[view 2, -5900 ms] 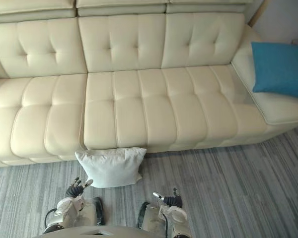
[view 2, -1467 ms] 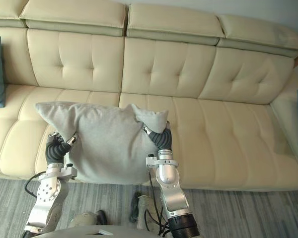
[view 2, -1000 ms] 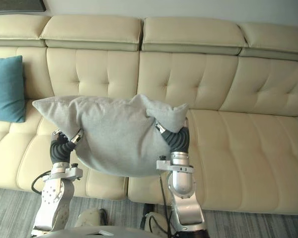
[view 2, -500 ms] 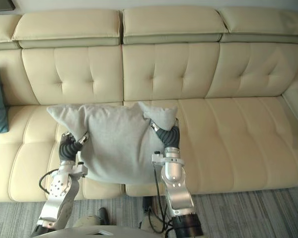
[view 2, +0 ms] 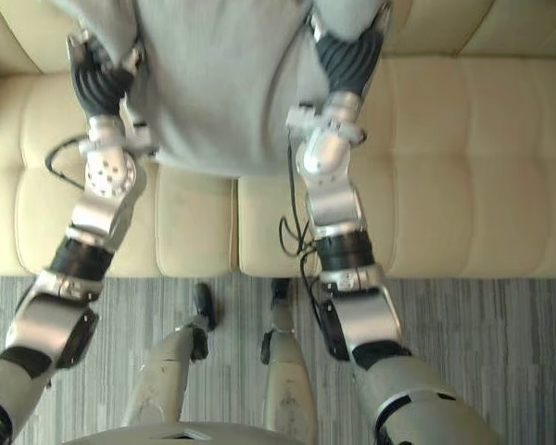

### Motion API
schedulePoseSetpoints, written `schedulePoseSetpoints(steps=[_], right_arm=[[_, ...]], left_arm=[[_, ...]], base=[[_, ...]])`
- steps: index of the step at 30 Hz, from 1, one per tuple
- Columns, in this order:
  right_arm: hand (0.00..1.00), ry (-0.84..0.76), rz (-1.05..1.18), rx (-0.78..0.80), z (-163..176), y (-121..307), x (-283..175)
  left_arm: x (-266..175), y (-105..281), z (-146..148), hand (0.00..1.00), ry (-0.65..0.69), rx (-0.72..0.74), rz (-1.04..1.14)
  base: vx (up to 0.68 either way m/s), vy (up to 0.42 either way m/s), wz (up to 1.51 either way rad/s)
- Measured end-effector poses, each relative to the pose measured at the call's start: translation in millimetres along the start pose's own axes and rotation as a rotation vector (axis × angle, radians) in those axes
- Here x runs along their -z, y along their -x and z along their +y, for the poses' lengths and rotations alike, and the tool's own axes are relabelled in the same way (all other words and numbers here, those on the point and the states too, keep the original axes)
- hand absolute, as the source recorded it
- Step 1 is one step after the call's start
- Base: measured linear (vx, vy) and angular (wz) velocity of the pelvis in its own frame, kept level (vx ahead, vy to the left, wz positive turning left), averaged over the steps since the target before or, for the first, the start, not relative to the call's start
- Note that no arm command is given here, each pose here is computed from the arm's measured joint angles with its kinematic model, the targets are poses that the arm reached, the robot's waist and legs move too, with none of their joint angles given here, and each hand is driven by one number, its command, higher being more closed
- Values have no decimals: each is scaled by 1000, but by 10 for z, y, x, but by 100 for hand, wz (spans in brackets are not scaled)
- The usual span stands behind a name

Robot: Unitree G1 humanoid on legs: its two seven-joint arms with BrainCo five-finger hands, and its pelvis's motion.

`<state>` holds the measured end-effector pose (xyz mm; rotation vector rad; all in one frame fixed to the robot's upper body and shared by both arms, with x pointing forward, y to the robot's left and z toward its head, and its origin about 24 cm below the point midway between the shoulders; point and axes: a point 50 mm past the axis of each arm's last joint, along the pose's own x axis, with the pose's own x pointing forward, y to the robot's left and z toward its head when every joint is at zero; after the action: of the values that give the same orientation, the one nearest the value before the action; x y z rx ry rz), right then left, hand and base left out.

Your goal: Pick up cushions and gather them together orderly.

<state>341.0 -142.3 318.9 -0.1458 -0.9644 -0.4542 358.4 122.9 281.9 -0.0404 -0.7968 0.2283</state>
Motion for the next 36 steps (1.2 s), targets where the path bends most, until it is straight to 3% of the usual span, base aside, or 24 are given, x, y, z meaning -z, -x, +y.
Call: schedulePoseSetpoints(steps=[5,6,12,18,31,34,36], right_arm=[[100,-2,-65,62,-42,-395,-258],[0,-4,-65,69,-63,-413,-264],[0,-58,-65,153,-273,-586,-347],[0,-140,-13,206,-376,-617,-306],[0,-355,154,234,-887,-726,6],[0,-386,195,232,-1037,-501,205],[0,-348,255,213,-1183,-80,451]], left_arm=[[-221,-363,-115,100,20,2,-33],[-226,-372,-127,0,26,6,-30],[-292,-384,-241,0,180,-18,-11],[-227,-389,-145,0,188,-44,15],[-286,-680,775,0,162,-198,11],[-126,-477,990,0,182,-215,36],[156,-102,1201,0,148,-220,112]], base=[[-43,-7,10],[0,0,0],[-15,19,2],[-27,2,7],[-1,-26,-5],[26,-61,-7],[49,-57,-10]])
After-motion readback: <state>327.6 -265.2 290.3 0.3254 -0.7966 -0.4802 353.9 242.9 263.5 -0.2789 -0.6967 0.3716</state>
